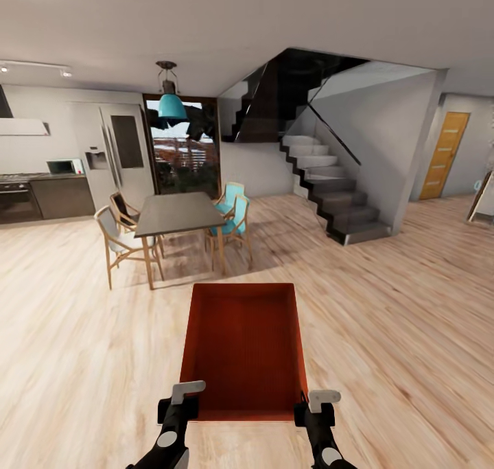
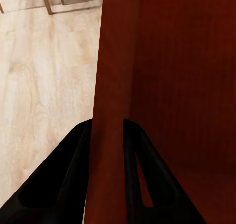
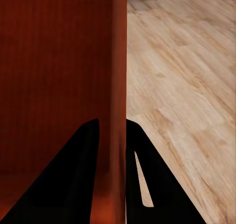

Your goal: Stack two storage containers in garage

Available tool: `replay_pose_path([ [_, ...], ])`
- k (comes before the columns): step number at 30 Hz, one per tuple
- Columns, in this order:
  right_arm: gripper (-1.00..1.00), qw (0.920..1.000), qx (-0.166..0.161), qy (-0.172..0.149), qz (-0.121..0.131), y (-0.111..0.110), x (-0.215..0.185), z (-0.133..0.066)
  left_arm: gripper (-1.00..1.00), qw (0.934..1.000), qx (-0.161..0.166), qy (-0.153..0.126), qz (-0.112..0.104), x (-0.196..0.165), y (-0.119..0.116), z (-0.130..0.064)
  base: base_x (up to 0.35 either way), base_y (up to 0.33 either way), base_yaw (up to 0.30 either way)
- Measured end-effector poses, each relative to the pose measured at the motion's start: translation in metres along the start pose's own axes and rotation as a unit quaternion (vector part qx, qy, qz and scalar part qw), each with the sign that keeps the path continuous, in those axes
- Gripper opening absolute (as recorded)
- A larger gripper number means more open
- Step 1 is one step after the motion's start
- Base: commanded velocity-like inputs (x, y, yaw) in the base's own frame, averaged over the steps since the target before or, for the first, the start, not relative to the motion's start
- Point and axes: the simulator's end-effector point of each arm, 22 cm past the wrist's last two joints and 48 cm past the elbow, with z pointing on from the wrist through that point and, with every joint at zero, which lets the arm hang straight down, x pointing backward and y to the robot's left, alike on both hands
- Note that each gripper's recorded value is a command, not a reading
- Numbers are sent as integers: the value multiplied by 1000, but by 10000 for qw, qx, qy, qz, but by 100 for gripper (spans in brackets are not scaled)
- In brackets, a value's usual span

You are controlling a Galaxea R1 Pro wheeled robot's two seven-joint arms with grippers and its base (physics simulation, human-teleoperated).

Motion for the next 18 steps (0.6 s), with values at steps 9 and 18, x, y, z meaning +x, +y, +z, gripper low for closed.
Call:
replay_pose_path([
  [9, -100, 10000, 1, 3, 3, 0, 0, 0, -100, 10000, 1, 4, 4, 0, 0, 0, 321, 0, -204],
  [18, -100, 10000, 0, 7, 3, 0, 1, 0, -100, 10000, 1, 7, 4, 0, 0, 0, 321, 0, -229],
])
